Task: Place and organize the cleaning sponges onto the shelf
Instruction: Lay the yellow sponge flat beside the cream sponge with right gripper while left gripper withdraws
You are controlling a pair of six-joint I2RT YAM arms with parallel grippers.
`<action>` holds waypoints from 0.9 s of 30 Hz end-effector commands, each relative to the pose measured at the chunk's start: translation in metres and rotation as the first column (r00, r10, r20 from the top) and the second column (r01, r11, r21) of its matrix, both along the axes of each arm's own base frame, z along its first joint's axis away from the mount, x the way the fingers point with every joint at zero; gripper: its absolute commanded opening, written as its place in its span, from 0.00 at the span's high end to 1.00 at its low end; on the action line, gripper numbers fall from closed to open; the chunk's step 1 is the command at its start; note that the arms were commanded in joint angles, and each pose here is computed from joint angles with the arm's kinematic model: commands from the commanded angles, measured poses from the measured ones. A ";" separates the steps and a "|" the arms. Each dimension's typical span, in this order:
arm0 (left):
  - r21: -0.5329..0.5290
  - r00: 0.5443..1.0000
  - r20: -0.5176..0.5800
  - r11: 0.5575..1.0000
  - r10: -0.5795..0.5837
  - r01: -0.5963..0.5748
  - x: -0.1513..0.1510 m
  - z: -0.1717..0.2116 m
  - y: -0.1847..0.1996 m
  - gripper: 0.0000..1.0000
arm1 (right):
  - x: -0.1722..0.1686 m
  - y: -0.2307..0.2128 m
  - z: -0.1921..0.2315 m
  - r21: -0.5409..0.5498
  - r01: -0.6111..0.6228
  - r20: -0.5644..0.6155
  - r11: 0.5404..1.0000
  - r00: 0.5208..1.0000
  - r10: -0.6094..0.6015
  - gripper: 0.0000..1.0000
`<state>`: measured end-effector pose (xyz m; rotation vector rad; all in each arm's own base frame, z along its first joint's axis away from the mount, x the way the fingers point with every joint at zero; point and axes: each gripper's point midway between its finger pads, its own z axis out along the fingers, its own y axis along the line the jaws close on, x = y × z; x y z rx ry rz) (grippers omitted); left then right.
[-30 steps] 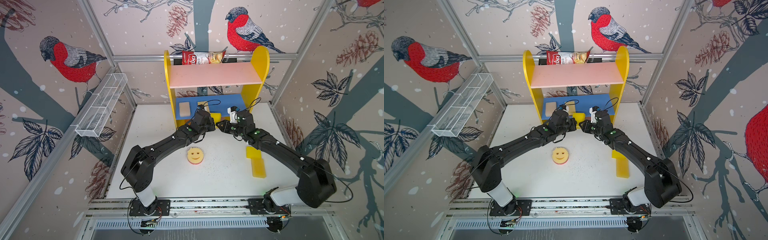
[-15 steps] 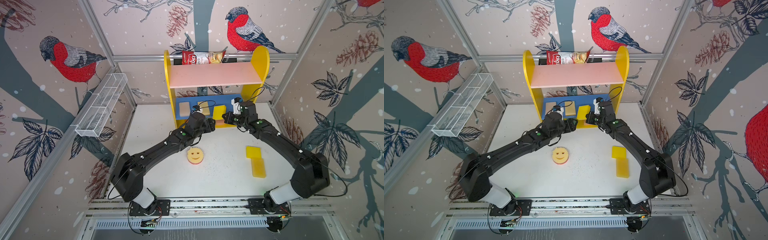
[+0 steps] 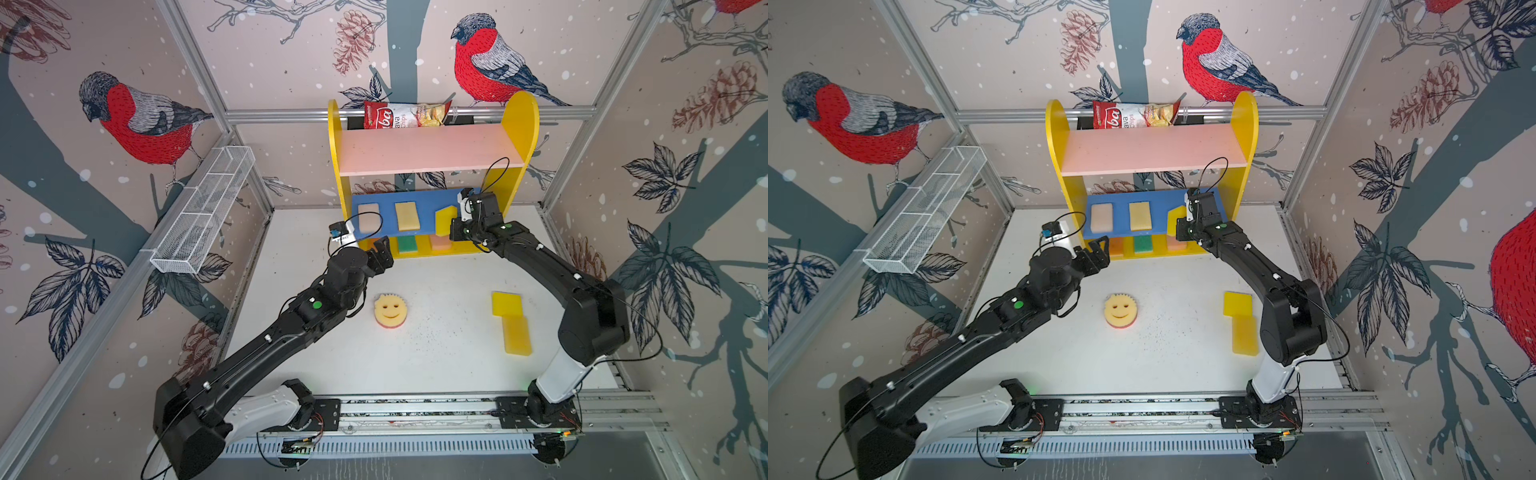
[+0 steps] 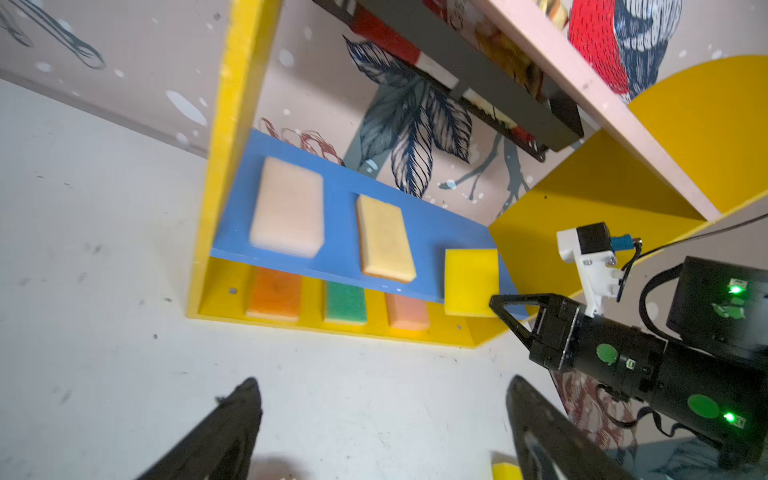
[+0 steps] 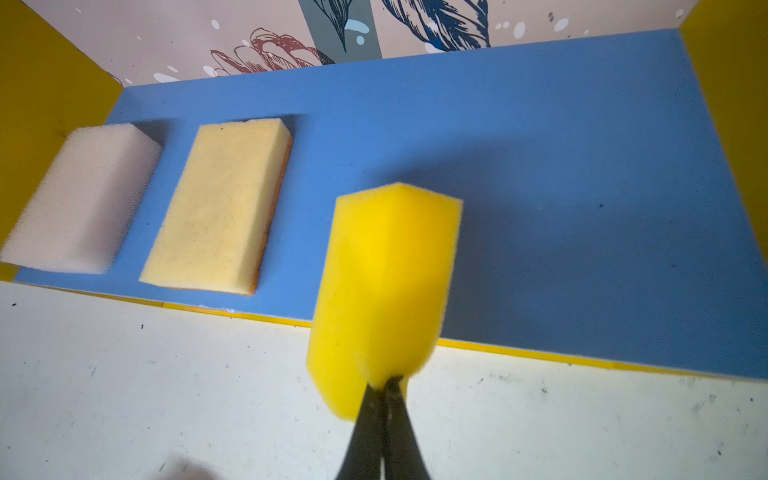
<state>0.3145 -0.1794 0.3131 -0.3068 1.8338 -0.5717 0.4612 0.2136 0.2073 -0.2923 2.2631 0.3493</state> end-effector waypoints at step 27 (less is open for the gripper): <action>0.021 0.940 0.058 0.941 0.336 -0.338 -0.042 0.016 0.103 0.10 | 0.053 -0.013 -0.032 0.090 0.083 -0.041 0.993 0.996 -0.079 1.00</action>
